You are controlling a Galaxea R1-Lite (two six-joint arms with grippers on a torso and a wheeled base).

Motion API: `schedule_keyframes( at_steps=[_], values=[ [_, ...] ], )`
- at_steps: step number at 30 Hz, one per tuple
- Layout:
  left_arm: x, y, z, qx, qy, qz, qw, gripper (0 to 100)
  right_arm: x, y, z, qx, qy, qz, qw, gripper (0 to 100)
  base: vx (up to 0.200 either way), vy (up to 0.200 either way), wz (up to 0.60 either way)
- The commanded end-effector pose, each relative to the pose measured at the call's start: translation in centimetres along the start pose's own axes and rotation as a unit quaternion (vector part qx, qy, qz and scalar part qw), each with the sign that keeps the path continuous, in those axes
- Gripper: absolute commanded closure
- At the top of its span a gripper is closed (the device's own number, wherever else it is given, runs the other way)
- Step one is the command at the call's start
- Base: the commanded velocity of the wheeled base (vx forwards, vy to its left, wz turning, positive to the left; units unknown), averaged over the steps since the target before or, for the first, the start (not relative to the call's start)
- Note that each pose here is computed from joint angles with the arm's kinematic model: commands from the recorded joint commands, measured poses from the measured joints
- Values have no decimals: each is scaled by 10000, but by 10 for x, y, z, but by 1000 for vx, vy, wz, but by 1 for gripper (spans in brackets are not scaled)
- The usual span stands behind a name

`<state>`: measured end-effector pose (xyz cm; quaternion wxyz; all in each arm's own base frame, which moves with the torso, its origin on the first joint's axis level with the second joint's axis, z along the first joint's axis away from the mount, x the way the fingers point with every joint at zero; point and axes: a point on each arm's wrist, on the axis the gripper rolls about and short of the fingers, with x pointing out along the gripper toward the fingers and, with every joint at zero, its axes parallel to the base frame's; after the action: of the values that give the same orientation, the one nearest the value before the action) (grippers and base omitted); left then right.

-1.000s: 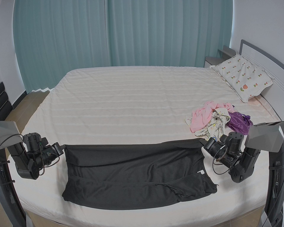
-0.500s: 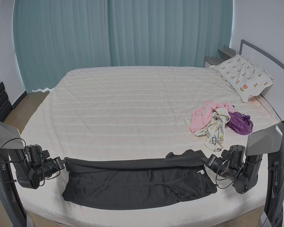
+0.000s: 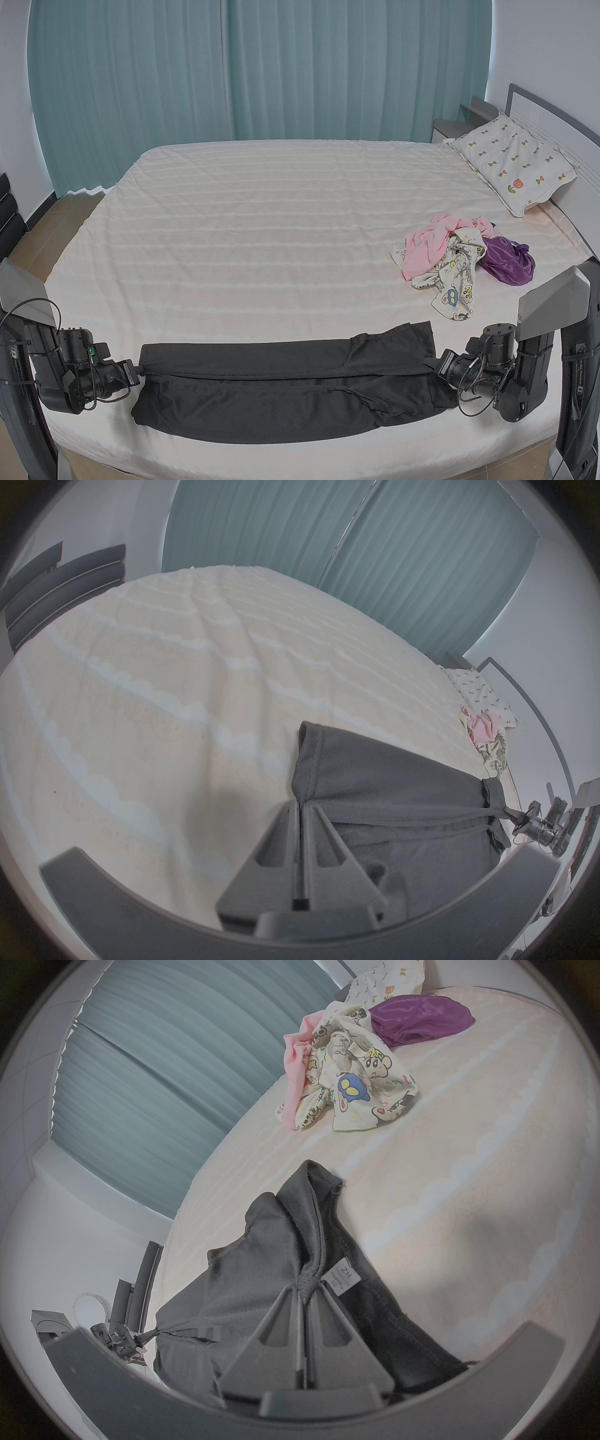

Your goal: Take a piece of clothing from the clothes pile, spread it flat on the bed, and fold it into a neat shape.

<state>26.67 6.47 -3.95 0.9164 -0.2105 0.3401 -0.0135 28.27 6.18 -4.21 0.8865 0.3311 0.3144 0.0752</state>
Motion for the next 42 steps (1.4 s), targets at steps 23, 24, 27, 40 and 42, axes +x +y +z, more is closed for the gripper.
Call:
schedule_keyframes(
  at_steps=[23,24,27,40,42],
  values=[
    [-55,-13,20,-289,-544,-333,9975,0,-16,5,9,107,-188,43,9998,0,0,0,0],
    [-57,-16,24,-429,-540,-473,9965,0,-16,5,10,159,-194,49,9997,0,0,0,0],
    [-49,-17,25,-483,-290,-493,9972,0,-16,6,10,251,-210,65,9994,0,0,0,0],
    [-3,-23,8,-402,602,-542,9959,0,-16,6,9,257,-174,80,9995,0,0,0,0],
    [2,-21,7,-249,637,-535,9962,0,-16,7,9,257,-174,80,9995,0,0,0,0]
  ],
)
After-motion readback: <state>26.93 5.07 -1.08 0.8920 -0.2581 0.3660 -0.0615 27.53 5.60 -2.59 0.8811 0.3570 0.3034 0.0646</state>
